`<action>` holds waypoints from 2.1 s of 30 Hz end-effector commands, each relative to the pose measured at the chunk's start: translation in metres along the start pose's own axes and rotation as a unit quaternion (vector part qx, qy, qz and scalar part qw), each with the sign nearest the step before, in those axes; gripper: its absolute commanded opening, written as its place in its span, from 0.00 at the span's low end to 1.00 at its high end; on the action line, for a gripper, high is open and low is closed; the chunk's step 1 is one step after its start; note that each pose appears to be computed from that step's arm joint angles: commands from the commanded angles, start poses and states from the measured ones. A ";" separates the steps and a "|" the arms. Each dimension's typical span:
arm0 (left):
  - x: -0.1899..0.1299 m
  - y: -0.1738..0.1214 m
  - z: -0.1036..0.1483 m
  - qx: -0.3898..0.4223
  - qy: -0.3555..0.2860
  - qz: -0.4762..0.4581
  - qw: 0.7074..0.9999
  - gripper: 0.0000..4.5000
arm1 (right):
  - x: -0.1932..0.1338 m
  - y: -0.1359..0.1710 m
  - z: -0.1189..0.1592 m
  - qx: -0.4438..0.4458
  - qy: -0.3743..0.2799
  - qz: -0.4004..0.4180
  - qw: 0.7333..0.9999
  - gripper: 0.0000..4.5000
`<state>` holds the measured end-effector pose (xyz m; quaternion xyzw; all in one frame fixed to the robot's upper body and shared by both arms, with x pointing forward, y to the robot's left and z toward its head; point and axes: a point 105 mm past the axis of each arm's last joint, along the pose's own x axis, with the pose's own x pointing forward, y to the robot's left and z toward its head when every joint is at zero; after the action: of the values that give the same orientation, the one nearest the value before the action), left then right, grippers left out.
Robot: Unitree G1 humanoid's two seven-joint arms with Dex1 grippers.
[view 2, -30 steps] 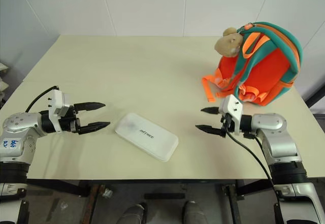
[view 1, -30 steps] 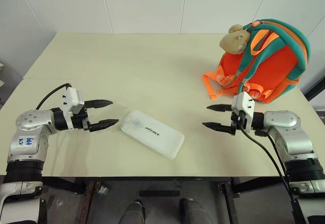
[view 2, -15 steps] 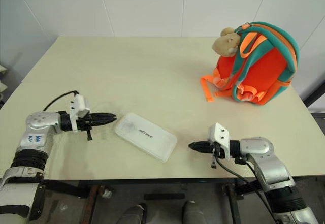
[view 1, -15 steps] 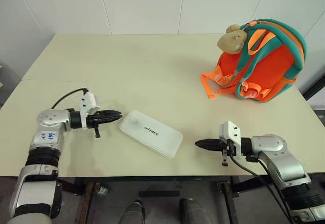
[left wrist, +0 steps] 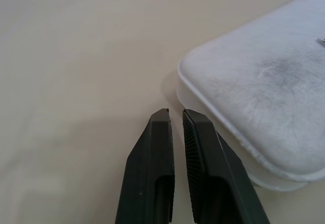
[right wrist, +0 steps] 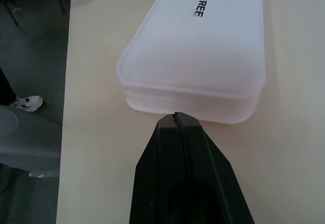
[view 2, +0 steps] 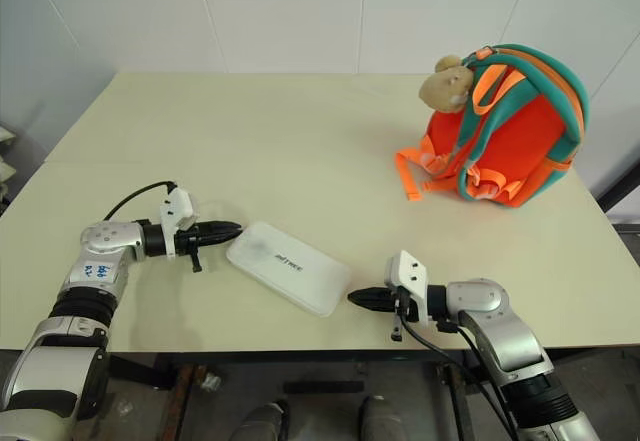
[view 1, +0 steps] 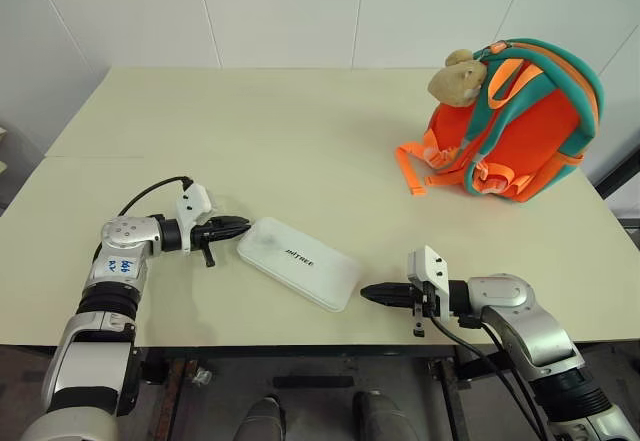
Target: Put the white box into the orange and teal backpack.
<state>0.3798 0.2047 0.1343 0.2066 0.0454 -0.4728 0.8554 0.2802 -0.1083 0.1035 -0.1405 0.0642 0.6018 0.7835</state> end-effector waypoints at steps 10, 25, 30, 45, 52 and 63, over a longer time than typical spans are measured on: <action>0.013 -0.026 -0.002 -0.007 -0.016 -0.054 0.998 0.10 | 0.003 -0.027 0.017 -0.033 -0.017 -0.025 0.999 0.00; 0.021 -0.056 0.004 -0.031 -0.042 -0.076 0.996 0.10 | -0.004 -0.071 0.021 -0.077 0.004 -0.058 0.995 0.00; 0.023 -0.058 0.004 -0.034 -0.044 -0.070 0.996 0.10 | -0.003 -0.074 0.020 -0.080 0.005 -0.058 0.995 0.00; -0.013 -0.036 0.003 -0.094 -0.025 -0.021 0.995 0.71 | -0.049 -0.099 0.039 -0.072 0.028 -0.096 0.992 0.66; -0.025 -0.022 0.010 -0.189 -0.016 -0.025 0.982 1.00 | -0.059 -0.100 0.026 -0.045 0.110 -0.060 0.991 1.00; -0.013 -0.055 0.032 -0.450 -0.025 -0.131 0.883 1.00 | -0.057 -0.080 0.025 0.023 0.141 0.024 0.989 1.00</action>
<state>0.3305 0.1805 0.1476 -0.1824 0.2239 -0.5102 0.8101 0.3446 -0.1738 0.1465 -0.2024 0.1819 0.5785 0.7690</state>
